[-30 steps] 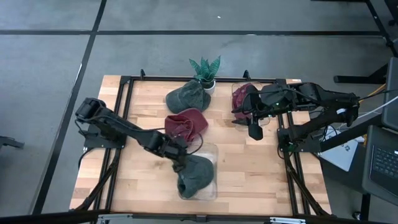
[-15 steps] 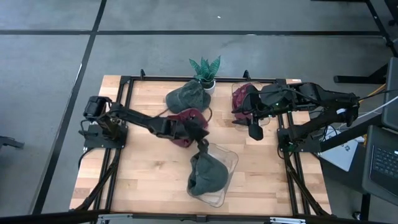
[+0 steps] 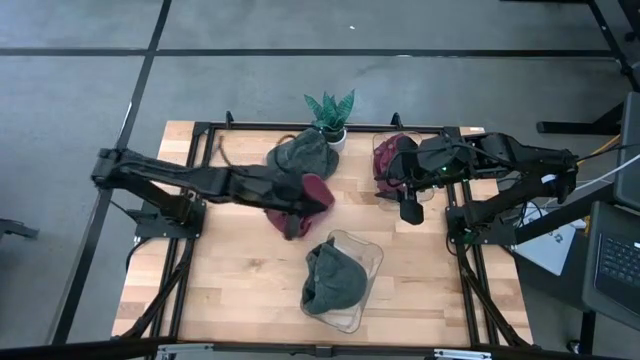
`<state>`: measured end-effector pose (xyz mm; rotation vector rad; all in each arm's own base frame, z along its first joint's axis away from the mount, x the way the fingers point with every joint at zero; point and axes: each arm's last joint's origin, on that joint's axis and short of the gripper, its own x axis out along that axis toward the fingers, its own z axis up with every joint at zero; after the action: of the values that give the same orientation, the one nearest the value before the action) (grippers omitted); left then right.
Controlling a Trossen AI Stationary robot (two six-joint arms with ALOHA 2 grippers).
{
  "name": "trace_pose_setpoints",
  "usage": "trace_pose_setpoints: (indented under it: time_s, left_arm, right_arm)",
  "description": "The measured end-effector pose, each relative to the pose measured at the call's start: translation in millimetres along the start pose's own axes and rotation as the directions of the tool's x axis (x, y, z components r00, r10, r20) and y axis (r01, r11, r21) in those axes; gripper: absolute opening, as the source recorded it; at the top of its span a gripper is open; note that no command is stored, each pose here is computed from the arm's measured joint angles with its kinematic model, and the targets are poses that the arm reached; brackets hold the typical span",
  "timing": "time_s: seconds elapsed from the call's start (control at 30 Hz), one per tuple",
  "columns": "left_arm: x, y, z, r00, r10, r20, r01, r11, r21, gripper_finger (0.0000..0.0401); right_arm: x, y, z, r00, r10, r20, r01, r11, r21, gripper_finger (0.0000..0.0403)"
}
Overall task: Pick & Place hat
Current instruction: Move the bottom left transparent bin to the middle of the table
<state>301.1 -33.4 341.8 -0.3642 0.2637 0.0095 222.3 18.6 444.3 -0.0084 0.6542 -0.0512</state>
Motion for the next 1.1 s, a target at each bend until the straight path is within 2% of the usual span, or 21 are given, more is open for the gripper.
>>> trace_pose_setpoints:
  time_s: [0.13, 0.23, 0.33, 0.43, 0.63, 0.7, 0.97, 1.1]
  left_arm:
    - [-38.7, 9.5, 5.9, 0.994, 0.076, -0.082, -0.071, 0.995, 0.068, 0.0003]
    - [-67.4, 18.2, 12.4, 0.986, 0.145, -0.085, -0.134, 0.983, 0.121, 0.0002]
    - [-89.5, 26.2, 10.4, 0.992, 0.121, -0.043, -0.113, 0.982, 0.155, 0.0005]
    - [-108.7, 39.2, -8.9, 0.995, 0.102, -0.002, -0.1, 0.984, 0.149, 0.0004]
    - [-133.5, 60.1, -62.3, 0.996, -0.013, 0.083, 0.004, 0.994, 0.106, 0.0003]
    - [-138.6, 67.7, -80.9, 0.994, -0.016, 0.107, 0.005, 0.995, 0.104, 0.0005]
    - [-148.9, 92.1, -134.2, 0.96, -0.037, 0.278, 0.023, 0.998, 0.054, 0.0002]
    - [-151.0, 99.9, -152.5, 0.943, -0.038, 0.331, 0.032, 0.999, 0.022, 0.0006]
  right_arm:
    - [0.0, -1.5, 0.6, 0.998, -0.054, 0.009, 0.054, 0.998, 0.031, 0.0185]
    - [-0.2, -3.0, 0.9, 0.994, -0.105, 0.015, 0.103, 0.991, 0.086, 0.0185]
    - [-0.1, -4.6, 1.2, 0.986, -0.163, 0.019, 0.158, 0.974, 0.16, 0.0185]
    - [1.3, -6.1, 2.3, 0.975, -0.223, 0.027, 0.209, 0.945, 0.252, 0.0185]
    - [8.8, -6.1, 3.1, 0.965, -0.263, 0.011, 0.238, 0.889, 0.391, 0.0185]
    - [13.7, -5.5, 3.6, 0.964, -0.266, 0.0, 0.241, 0.874, 0.422, 0.0185]
    - [43.7, -1.5, 6.6, 0.961, -0.271, -0.053, 0.267, 0.859, 0.437, 0.0185]
    - [58.3, -3.8, 6.5, 0.957, -0.277, -0.09, 0.286, 0.833, 0.473, 0.0185]
